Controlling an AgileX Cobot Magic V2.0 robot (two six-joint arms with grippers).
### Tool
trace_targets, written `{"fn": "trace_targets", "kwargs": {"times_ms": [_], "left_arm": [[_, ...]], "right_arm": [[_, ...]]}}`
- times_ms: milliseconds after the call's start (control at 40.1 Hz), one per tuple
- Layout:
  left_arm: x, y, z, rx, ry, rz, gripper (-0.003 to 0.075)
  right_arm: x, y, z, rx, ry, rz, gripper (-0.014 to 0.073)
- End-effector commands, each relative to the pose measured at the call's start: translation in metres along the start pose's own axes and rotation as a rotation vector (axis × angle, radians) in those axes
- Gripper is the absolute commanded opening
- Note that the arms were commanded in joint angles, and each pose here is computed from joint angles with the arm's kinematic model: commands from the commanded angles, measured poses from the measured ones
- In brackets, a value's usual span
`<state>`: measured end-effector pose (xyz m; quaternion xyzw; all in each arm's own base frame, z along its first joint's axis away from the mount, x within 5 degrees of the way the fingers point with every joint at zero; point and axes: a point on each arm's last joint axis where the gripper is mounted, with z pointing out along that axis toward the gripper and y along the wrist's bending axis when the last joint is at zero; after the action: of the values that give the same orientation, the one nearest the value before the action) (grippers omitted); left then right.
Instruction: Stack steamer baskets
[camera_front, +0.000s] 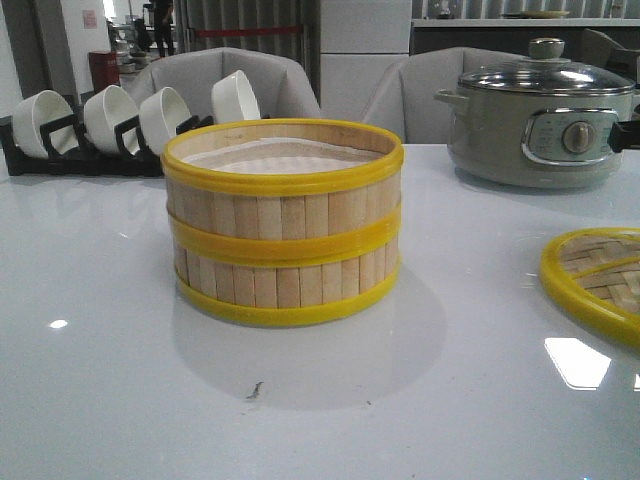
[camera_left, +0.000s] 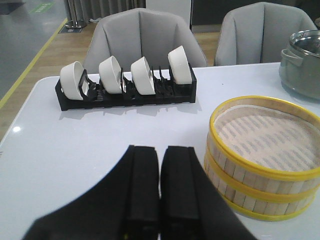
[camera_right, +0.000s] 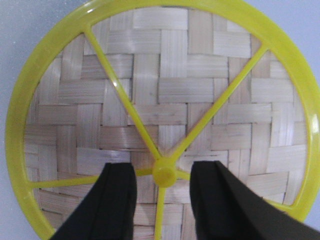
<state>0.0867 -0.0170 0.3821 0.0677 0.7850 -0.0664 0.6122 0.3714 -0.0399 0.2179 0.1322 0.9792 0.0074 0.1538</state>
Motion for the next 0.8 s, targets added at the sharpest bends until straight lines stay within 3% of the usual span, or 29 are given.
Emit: {"fn": "trace_targets", "kwargs": {"times_ms": [0,774], "left_arm": [[-0.0155,-0.0013,-0.0032,0.015,-0.109,-0.002,0.0095],[-0.0155,-0.0013,-0.0032,0.015,-0.109,-0.002,0.0095]], "right_arm": [[-0.0074,0.001,-0.0248,-0.008,-0.093,-0.016,0.0383],[-0.0061,0.0004,-0.0227,-0.007,-0.094,-0.015,0.0383]]}}
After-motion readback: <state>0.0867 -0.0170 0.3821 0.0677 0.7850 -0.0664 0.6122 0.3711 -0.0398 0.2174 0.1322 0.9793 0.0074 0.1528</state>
